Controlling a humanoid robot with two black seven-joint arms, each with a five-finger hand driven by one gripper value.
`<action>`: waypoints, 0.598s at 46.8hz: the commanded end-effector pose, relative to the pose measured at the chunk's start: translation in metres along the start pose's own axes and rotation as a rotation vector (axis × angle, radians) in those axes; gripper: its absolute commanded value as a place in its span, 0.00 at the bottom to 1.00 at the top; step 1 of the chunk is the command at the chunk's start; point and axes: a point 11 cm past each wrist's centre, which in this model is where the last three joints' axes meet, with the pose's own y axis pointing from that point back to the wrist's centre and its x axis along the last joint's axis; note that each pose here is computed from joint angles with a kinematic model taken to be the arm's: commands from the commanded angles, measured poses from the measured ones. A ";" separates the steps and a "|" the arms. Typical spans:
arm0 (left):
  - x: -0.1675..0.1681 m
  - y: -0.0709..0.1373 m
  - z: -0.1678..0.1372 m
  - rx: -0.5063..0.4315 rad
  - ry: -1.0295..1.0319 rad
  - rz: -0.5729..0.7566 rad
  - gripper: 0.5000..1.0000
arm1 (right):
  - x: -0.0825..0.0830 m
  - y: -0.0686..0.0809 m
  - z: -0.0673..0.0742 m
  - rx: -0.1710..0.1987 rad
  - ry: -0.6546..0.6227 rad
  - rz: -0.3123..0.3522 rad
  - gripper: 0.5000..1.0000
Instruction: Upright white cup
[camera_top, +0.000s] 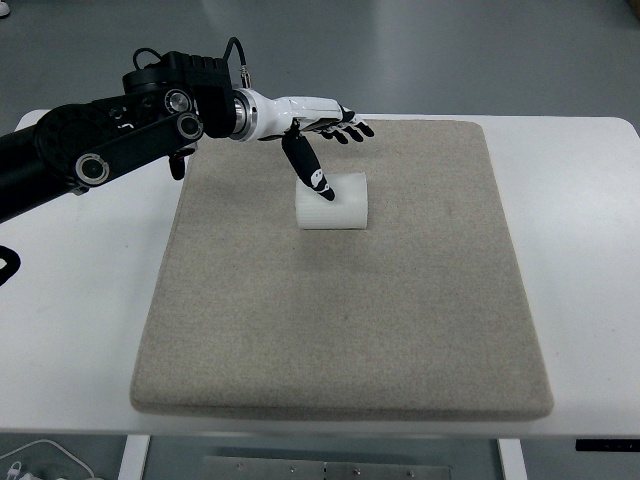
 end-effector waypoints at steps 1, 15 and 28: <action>-0.007 -0.005 0.001 0.012 -0.018 -0.013 0.95 | 0.000 0.000 0.000 0.000 0.000 0.000 0.86; -0.013 -0.020 0.002 0.044 -0.014 -0.012 0.92 | 0.000 0.000 0.000 0.000 0.000 0.000 0.86; -0.025 -0.025 -0.008 0.082 -0.034 -0.039 0.92 | 0.000 0.000 0.000 0.000 0.000 0.000 0.86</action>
